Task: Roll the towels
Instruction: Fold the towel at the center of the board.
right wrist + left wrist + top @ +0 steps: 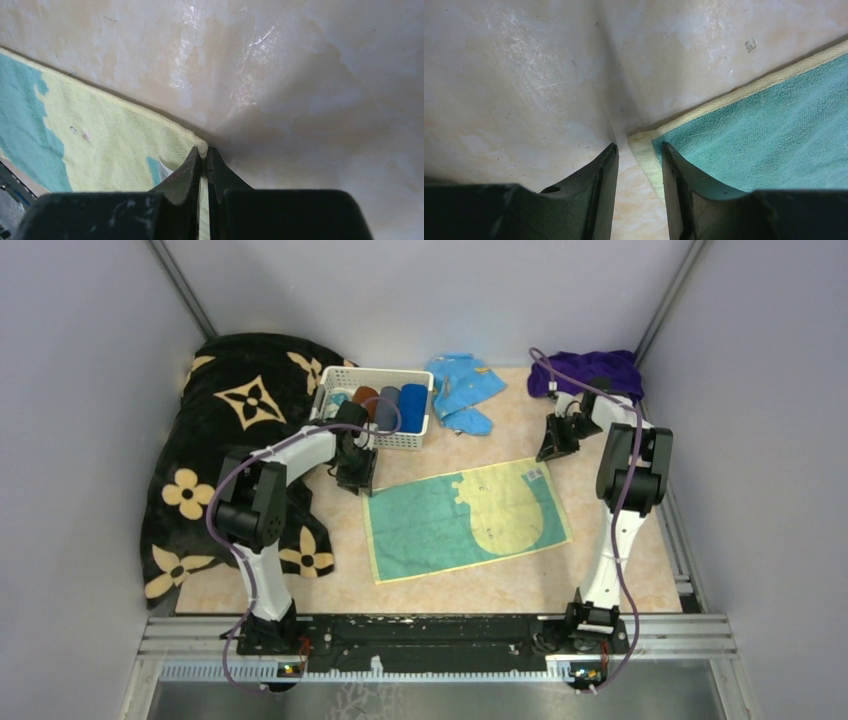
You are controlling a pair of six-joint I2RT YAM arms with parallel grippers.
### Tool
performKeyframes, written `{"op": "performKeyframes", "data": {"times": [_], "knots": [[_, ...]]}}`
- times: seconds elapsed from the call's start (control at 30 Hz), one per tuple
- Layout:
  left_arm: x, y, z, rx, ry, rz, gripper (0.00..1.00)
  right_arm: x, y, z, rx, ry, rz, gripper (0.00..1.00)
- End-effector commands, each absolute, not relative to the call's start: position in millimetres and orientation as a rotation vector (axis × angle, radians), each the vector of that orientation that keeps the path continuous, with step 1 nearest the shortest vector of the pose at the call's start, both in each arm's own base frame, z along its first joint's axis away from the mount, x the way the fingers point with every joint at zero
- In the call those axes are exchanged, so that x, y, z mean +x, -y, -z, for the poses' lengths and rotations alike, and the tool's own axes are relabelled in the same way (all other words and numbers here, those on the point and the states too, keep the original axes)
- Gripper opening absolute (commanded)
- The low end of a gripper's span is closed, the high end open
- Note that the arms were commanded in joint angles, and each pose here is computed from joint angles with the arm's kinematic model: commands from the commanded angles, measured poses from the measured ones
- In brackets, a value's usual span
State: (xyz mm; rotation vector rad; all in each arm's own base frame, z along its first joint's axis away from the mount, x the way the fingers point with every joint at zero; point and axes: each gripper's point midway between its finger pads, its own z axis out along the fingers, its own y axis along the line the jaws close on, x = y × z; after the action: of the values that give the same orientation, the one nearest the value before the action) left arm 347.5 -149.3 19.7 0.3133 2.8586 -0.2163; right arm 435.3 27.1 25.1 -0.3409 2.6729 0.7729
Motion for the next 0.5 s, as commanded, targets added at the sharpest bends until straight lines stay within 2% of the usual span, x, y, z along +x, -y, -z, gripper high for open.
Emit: {"op": "performKeyframes", "data": {"times": [0.0, 0.27, 0.47], "knots": [[321.0, 141.3, 19.1, 0.331, -3.003, 0.133, 0.43, 441.3, -20.6, -41.8, -0.358, -2.644, -0.695, 0.02], [308.5, 135.2, 31.5, 0.320, -3.070, 0.085, 0.29, 443.5, -25.5, -52.7, -0.405, -2.627, -0.646, 0.02], [316.9, 151.7, 19.4, 0.358, -3.008, 0.172, 0.08, 447.0, -31.6, -65.2, -0.436, -2.600, -0.621, 0.01]]}}
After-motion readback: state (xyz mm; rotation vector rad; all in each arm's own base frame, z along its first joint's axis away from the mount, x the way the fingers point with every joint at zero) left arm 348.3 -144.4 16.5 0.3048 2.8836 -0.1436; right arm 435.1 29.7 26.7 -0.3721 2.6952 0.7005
